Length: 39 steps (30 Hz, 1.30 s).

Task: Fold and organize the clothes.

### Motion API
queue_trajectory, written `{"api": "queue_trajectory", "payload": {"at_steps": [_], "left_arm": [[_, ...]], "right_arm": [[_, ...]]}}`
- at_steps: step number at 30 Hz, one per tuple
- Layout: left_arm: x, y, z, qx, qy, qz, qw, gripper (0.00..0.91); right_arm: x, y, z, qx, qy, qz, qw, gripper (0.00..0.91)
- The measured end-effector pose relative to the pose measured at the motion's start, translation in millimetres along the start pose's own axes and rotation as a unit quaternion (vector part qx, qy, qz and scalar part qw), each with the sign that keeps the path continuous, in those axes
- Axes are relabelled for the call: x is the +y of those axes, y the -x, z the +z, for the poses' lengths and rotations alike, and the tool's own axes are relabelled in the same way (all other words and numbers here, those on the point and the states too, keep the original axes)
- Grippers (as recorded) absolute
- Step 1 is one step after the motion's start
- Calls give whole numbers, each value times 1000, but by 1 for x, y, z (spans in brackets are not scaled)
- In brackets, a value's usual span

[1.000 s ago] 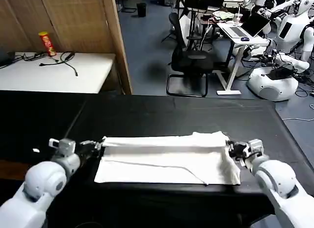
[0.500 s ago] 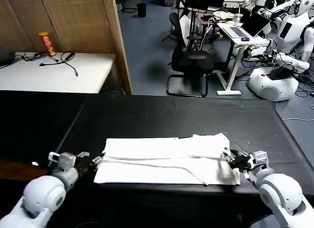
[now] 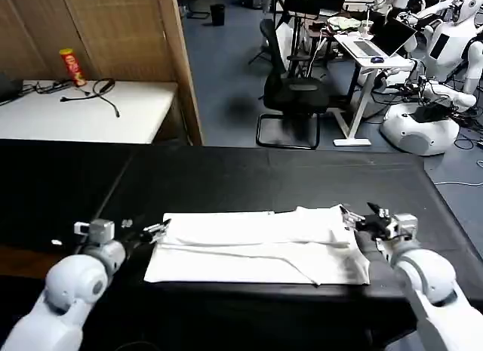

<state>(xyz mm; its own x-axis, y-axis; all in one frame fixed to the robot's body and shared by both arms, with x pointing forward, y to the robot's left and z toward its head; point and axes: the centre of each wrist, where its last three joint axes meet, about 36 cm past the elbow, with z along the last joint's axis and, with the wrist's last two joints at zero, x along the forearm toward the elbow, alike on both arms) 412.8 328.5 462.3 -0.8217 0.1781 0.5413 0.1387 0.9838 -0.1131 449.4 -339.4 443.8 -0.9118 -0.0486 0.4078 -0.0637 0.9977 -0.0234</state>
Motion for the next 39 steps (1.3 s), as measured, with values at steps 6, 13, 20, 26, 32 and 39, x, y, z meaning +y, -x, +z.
{"api": "queue_trajectory", "payload": {"at_steps": [6, 13, 20, 26, 32, 39], "left_arm": [[6, 24, 11, 18, -44, 8, 999, 273], [10, 36, 19, 28, -59, 3, 998, 0], [9, 41, 20, 28, -66, 7, 997, 0], [6, 48, 18, 27, -59, 3, 998, 0], [8, 58, 14, 17, -35, -10, 999, 0], [13, 72, 6, -14, -20, -18, 1000, 878]], "right_arm": [[4, 22, 12, 19, 17, -1, 1000, 478], [8, 36, 25, 35, 35, 2, 999, 20], [15, 39, 28, 29, 40, 5, 999, 0], [16, 41, 26, 17, 37, 12, 999, 0], [17, 49, 24, -14, 37, 43, 998, 0], [14, 47, 25, -12, 43, 12, 999, 878]]}}
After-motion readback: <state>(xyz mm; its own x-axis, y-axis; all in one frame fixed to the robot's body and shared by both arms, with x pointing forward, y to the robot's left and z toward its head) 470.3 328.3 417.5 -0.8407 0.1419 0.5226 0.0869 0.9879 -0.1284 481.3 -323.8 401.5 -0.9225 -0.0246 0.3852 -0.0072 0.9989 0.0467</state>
